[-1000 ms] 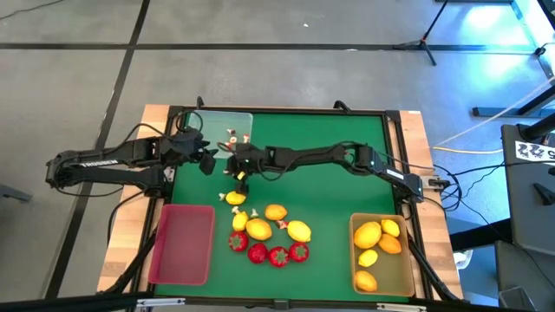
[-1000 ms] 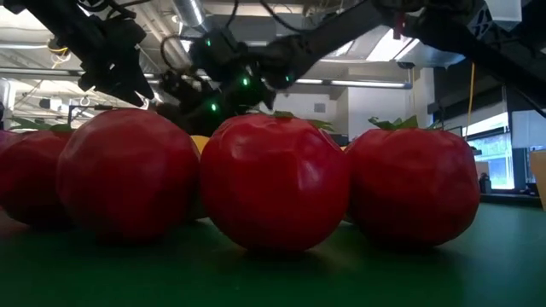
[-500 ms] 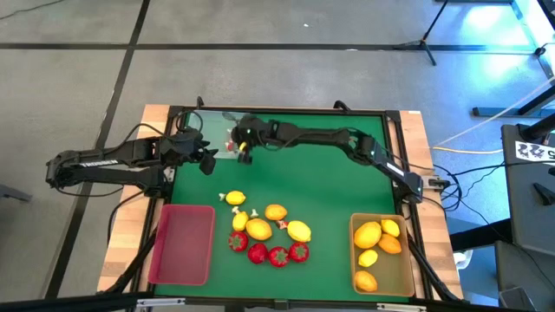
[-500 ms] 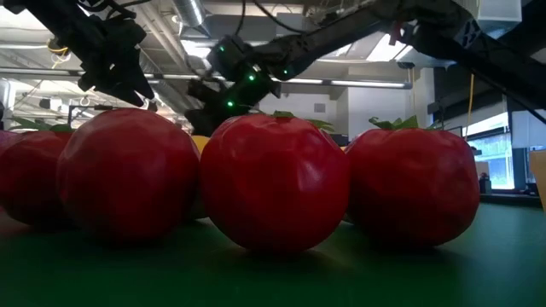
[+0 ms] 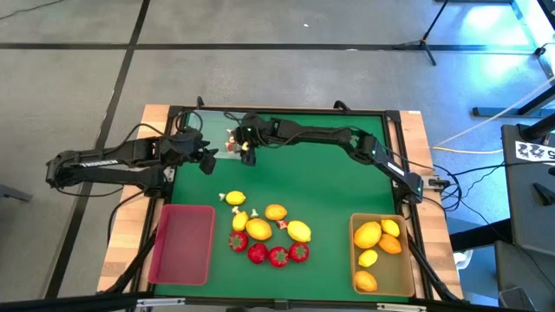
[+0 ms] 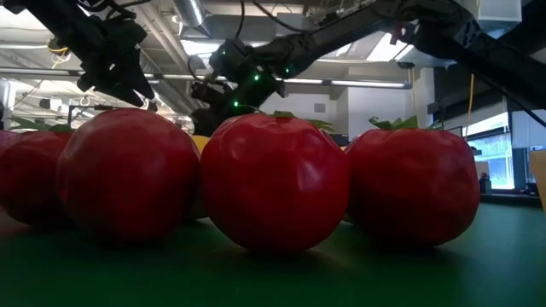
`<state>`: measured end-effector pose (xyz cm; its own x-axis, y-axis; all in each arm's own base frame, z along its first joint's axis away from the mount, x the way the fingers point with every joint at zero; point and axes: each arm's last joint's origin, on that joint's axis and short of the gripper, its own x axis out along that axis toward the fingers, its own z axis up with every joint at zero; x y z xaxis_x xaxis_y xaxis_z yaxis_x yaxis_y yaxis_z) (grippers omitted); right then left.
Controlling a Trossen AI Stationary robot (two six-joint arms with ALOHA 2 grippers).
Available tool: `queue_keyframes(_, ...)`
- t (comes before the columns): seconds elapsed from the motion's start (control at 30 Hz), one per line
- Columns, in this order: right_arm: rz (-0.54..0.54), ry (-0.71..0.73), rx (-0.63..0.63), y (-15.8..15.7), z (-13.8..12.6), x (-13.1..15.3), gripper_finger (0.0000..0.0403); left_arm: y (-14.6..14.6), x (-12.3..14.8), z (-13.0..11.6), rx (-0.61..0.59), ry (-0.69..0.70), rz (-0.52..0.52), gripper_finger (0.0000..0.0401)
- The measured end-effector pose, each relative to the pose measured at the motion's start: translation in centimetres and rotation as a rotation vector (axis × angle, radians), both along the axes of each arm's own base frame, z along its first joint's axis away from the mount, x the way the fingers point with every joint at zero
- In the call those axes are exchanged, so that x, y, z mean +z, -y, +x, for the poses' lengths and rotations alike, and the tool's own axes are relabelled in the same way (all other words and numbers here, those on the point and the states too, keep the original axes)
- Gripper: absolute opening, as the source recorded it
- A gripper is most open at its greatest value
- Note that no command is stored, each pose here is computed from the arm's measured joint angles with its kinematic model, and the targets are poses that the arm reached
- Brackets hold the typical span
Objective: Sort produce into baskets
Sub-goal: Put the lemon into the orange bin
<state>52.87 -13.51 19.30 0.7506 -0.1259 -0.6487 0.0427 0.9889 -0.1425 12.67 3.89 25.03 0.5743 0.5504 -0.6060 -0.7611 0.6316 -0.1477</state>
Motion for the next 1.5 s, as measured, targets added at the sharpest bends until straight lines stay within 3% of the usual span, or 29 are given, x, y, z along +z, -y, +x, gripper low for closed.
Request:
queue_keyframes(0.23,0.104,-0.042,0.281,-5.1,-1.1,3.6,0.0271,0.0,0.0,0.0,-0.001,-0.004,-0.001,0.0209)
queue_keyframes(0.37,0.135,-0.045,0.367,-8.0,-1.2,4.3,0.0259,0.0,0.0,0.0,0.0,-0.004,-0.001,0.0209)
queue_keyframes(0.63,0.012,-0.027,0.398,-14.7,-0.1,3.5,0.0257,0.0,0.0,0.0,0.0,-0.006,-0.001,0.0209)
queue_keyframes(0.8,-0.012,-0.04,0.404,-16.5,0.0,2.9,0.0257,0.1,-0.2,-0.2,0.005,-0.021,-0.024,0.0209)
queue_keyframes(1.0,0.023,-0.214,0.435,-17.2,-2.0,3.4,0.0257,1.0,-0.5,0.5,-0.255,-0.058,-0.081,0.0209)
queue_keyframes(1.2,-0.022,-0.278,0.468,-18.0,-8.3,12.4,0.0257,2.5,-0.3,2.6,-0.45,0.02,-0.112,0.0209)
queue_keyframes(1.3,-0.017,-0.359,0.434,-18.5,-11.8,15.2,0.0257,3.4,-0.4,3.8,-0.533,0.038,-0.084,0.0209)
queue_keyframes(1.5,-0.042,-0.331,0.302,-19.7,-20.8,22.9,0.0257,4.7,-2.2,5.4,-0.59,-0.092,-0.103,0.0209)
